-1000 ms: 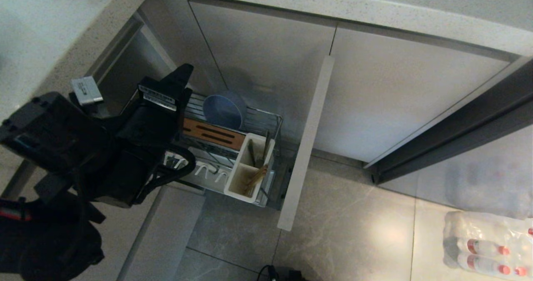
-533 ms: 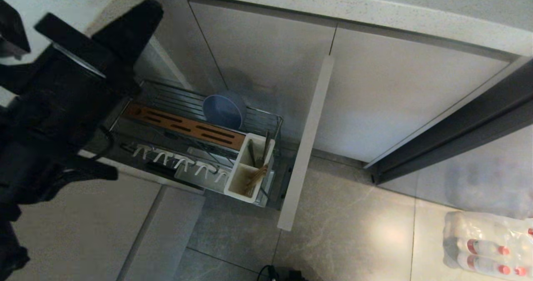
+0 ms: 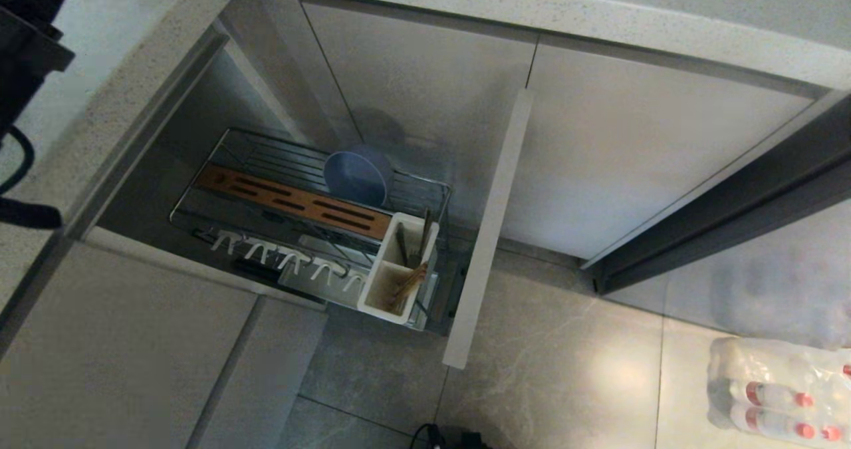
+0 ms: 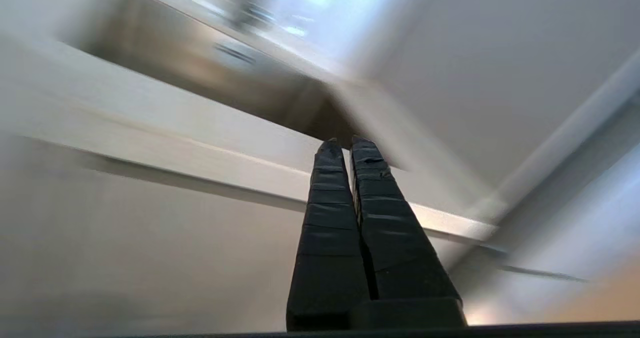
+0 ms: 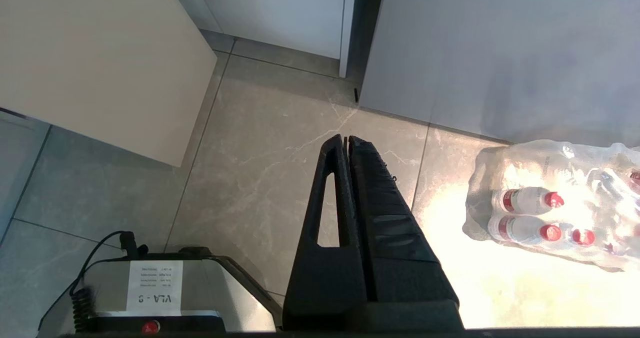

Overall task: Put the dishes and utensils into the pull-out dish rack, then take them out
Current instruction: Pick up the chopsticks and place it in the cupboard

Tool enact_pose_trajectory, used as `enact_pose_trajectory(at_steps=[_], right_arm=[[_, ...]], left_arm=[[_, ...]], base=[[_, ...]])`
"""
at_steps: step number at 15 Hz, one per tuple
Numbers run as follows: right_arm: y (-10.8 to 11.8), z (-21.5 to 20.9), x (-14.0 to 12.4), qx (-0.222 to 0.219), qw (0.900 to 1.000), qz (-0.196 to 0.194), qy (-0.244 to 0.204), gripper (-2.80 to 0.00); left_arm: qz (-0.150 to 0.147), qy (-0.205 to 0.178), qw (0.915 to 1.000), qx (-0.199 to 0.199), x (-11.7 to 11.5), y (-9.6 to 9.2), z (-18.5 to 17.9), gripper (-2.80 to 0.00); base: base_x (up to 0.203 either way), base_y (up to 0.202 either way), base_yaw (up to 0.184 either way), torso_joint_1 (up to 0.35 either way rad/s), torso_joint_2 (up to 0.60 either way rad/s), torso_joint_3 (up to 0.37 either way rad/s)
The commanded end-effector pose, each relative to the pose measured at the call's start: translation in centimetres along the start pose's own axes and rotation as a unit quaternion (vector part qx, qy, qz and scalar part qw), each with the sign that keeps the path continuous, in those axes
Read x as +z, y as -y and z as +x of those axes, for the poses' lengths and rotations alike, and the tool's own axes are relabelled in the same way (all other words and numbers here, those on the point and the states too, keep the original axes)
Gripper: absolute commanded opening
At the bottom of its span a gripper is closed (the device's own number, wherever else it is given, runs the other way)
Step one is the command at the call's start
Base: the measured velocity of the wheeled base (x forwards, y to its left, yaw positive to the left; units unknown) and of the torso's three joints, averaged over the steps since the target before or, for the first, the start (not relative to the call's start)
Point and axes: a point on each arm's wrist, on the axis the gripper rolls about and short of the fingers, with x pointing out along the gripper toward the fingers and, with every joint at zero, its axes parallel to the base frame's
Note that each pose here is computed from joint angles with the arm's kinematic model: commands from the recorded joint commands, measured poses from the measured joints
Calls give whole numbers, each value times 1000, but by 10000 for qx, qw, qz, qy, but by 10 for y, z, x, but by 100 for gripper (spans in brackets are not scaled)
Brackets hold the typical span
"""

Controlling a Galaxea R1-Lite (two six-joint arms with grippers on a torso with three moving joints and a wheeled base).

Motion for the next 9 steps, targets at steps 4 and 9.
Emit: enact_pose_trajectory(at_steps=[4,9], right_arm=[[0,0,0,0,10000,0,-6,-280],[0,0,0,0,10000,0,-6,-280]], left_arm=[[686,516,9961,191,55,9,-3,-280],[1159,1277,9845,-324,79,32,-13,-280]], base=[[0,0,0,0,0,0],[0,0,0,0,0,0]])
